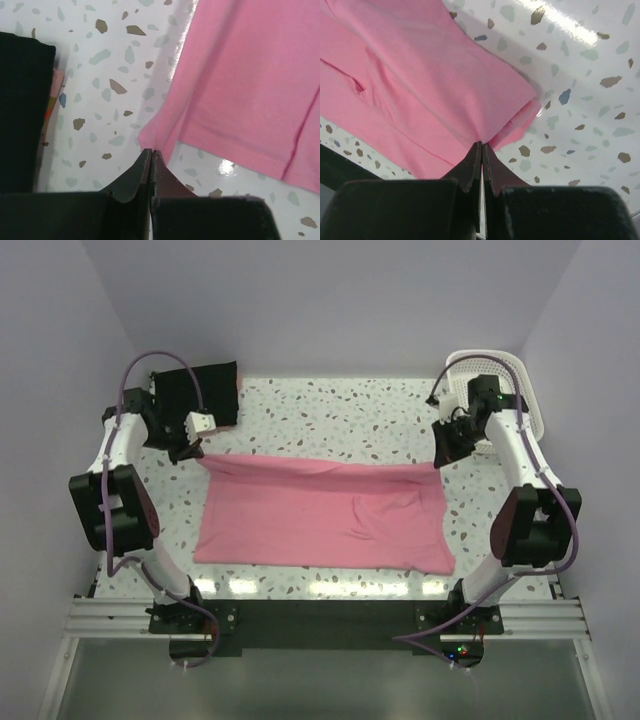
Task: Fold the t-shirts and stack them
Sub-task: Fold the tshirt
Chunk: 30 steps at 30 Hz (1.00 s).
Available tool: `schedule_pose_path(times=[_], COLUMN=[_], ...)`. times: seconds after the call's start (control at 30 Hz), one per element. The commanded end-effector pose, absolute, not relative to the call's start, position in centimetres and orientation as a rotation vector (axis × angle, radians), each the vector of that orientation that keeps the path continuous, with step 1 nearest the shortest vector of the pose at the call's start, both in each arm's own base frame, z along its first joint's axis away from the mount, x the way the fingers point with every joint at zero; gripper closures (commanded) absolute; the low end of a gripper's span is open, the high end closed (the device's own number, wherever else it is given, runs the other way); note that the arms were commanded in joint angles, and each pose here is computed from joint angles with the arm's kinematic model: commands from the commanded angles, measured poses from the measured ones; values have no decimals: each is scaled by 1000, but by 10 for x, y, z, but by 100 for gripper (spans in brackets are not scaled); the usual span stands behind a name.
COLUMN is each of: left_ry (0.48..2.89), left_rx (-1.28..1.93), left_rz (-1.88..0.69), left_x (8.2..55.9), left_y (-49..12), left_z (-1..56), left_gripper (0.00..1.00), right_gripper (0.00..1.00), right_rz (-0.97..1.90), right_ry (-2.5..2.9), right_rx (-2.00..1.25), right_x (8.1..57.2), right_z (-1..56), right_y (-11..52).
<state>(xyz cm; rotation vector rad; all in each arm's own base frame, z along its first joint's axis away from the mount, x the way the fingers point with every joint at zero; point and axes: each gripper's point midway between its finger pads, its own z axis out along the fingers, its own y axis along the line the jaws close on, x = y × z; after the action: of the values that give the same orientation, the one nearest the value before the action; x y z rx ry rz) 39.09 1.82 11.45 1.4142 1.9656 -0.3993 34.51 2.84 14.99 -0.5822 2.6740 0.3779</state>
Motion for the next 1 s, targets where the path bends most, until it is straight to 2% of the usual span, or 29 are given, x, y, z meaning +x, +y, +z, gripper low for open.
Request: schedule_pose_path(times=[0.0,0.13,0.47,0.77,0.97], left_ry=[1858,1867,1948,2125,2135], left_rx=[1505,1537,1577,1544,1506], left_rz=[-335,-326,-363,-347,-360], left_x=[370,352,310,300,311], left_y=[17,19,17,32,32], left_z=[135,126,78,18,22], left_gripper=[100,100,100,100,100], right_gripper=[100,100,100,100,100], right_rz=[384,369,332,262,263], right_ry=[2645,2642,2764,2857,2902], right_rx=[-635,-671,-683,-631,-572], right_x=[325,305,270,277,293], right_z=[158,154,91,36,21], right_y=[29,27,17,6,4])
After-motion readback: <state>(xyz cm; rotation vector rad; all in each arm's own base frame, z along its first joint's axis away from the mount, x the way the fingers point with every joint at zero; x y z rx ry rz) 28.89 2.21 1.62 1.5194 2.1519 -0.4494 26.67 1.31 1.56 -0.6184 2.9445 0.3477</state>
